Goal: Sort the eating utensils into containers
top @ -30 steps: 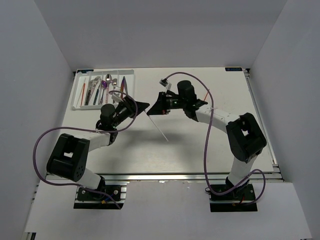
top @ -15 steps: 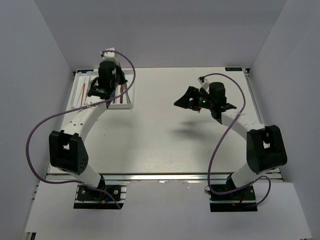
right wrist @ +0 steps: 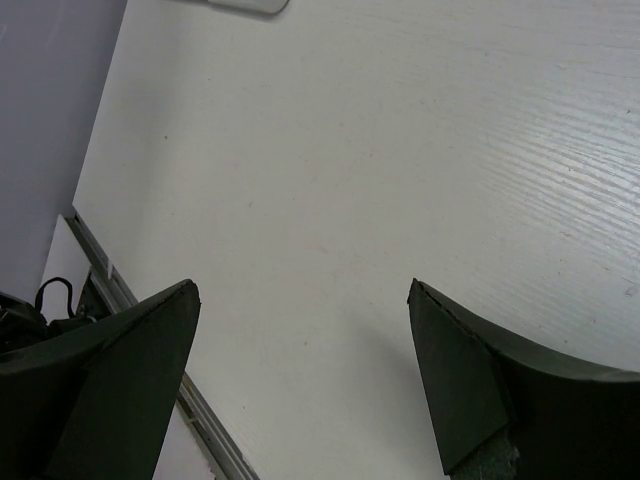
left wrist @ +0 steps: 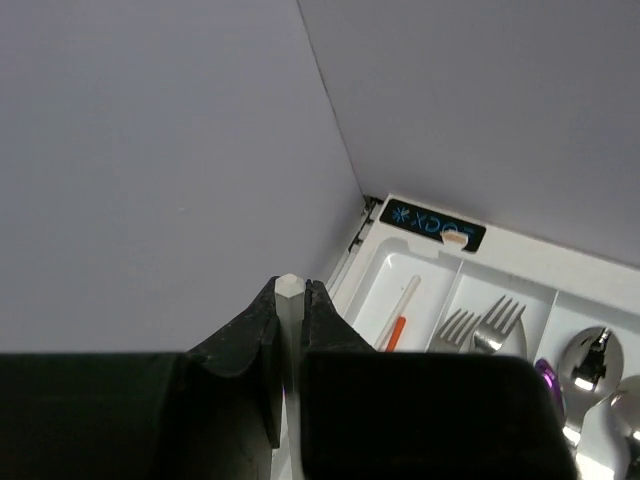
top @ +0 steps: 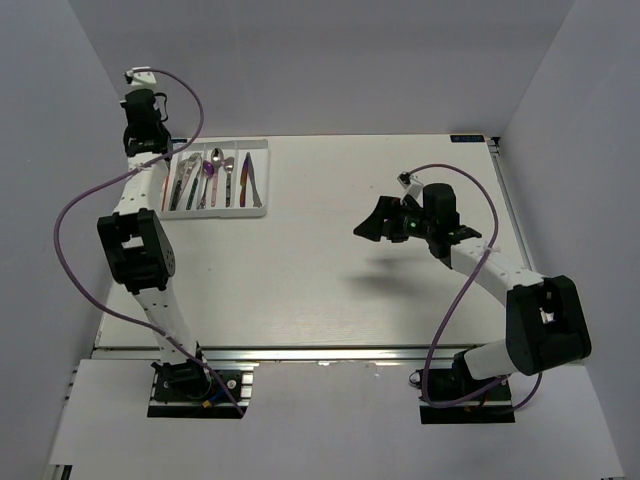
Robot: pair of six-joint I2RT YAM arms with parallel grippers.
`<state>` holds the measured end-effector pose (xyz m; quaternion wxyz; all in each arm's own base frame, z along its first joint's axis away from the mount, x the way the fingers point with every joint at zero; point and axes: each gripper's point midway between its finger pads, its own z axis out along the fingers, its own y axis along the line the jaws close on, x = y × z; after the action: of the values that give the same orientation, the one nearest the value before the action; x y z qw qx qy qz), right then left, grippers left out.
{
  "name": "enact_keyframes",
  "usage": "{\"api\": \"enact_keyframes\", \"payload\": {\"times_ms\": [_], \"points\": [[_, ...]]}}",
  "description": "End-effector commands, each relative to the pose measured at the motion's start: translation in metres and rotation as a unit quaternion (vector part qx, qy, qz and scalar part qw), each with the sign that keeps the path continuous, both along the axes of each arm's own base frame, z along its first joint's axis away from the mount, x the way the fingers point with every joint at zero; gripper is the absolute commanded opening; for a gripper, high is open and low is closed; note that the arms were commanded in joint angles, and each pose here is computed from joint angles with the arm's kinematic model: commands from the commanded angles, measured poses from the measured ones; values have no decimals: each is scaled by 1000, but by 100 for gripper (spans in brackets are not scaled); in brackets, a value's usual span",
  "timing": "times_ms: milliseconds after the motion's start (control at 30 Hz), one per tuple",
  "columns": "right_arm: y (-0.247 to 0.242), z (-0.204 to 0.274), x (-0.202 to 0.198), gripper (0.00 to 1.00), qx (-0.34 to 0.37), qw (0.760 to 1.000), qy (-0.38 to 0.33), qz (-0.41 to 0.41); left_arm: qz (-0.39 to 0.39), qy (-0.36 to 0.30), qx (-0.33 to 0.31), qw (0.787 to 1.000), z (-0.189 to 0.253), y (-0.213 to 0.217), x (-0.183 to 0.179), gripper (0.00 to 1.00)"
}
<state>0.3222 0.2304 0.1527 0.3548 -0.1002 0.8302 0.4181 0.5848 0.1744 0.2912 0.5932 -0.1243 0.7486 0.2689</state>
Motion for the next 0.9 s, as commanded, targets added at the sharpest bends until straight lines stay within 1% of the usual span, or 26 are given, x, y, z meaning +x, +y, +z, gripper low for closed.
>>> {"api": "enact_keyframes", "payload": {"times_ms": [0,100,233,267,400,633,800,833,867], "points": [[10,17,1,89,22,999,-30,22,5,-7,61,998,10,-2,5,0],[12,17,-2,89,20,999,-31,26,-2,-18,67,998,3,-3,9,0],[14,19,-5,89,14,999,-38,27,-9,12,69,998,-31,-2,17,0],[15,19,-5,89,12,999,-40,27,-8,28,70,997,-47,-1,20,0],[15,22,-6,89,9,999,-47,25,-6,50,77,996,-74,3,23,0],[19,19,-7,89,4,999,-45,29,-1,70,71,995,-104,9,30,0],[19,18,-6,89,1,999,-48,26,4,79,64,995,-117,14,30,0],[19,18,-6,89,1,999,-47,26,5,83,63,995,-121,15,30,2],[19,16,-6,89,-1,999,-46,26,7,86,63,994,-123,16,28,7]]}}
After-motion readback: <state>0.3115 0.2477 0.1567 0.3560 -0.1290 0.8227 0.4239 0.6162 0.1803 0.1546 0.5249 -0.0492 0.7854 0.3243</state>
